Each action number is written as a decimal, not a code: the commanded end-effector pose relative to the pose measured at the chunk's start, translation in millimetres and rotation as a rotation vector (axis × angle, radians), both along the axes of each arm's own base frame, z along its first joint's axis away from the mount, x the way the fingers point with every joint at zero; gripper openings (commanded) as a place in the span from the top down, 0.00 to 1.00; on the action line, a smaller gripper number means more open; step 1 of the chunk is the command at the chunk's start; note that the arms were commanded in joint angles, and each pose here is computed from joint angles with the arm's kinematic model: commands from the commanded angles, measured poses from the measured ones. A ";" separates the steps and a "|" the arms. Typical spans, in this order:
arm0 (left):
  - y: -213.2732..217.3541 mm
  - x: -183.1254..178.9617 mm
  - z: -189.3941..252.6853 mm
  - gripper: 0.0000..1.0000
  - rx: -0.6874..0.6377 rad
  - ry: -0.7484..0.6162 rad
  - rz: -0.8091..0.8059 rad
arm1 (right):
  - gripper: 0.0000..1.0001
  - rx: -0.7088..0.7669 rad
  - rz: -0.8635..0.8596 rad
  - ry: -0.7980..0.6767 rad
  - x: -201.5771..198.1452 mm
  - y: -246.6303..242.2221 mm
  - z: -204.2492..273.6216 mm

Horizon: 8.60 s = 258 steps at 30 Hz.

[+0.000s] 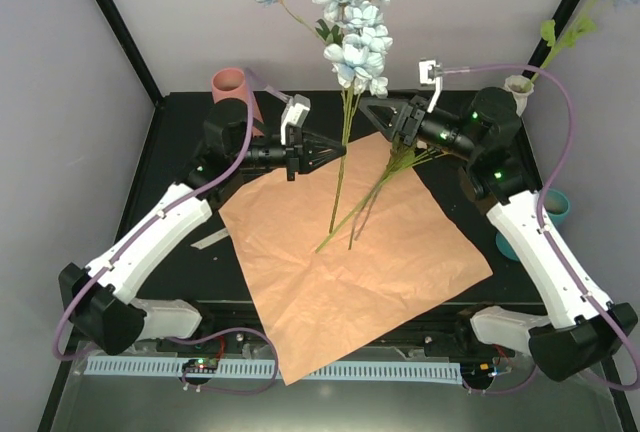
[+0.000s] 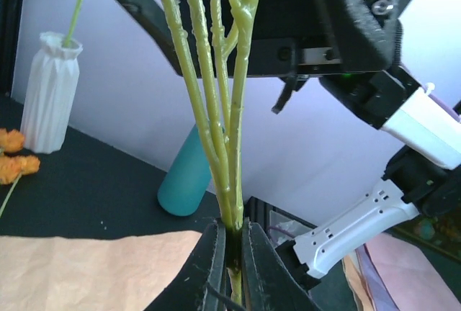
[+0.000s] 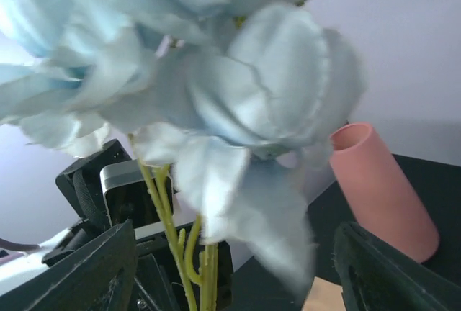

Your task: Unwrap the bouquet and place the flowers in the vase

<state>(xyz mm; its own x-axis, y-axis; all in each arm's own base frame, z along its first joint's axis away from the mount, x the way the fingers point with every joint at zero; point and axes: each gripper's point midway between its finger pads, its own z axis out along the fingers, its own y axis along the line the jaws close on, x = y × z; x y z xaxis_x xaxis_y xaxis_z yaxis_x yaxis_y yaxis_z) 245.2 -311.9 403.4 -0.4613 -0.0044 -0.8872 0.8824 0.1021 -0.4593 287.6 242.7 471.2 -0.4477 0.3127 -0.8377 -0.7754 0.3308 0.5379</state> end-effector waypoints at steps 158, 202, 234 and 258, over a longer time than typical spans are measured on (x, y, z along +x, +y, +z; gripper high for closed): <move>115.7 15.0 -77.5 0.01 0.327 -0.047 0.737 | 0.00 -0.447 -1.291 0.195 258.0 -382.0 -38.0; -52.0 57.7 -299.9 0.60 0.936 0.547 0.273 | 0.00 -0.747 -0.937 0.506 49.3 -185.5 -161.8; -63.9 59.6 -375.5 0.90 1.060 0.673 0.315 | 0.00 -0.837 -0.920 0.416 51.8 -180.7 -163.0; -29.5 75.6 -140.2 0.98 0.532 0.517 0.402 | 0.00 -0.481 -0.479 0.309 49.1 -87.5 -85.4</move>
<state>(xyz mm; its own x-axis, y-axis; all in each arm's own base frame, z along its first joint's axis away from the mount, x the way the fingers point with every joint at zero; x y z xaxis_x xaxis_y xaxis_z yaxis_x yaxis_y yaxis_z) 337.1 -346.1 221.5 -0.8801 0.1450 -0.4521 0.3987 0.7429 -0.5377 339.4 107.8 362.5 -0.5730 0.1405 -0.8074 -0.1304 0.9570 0.2591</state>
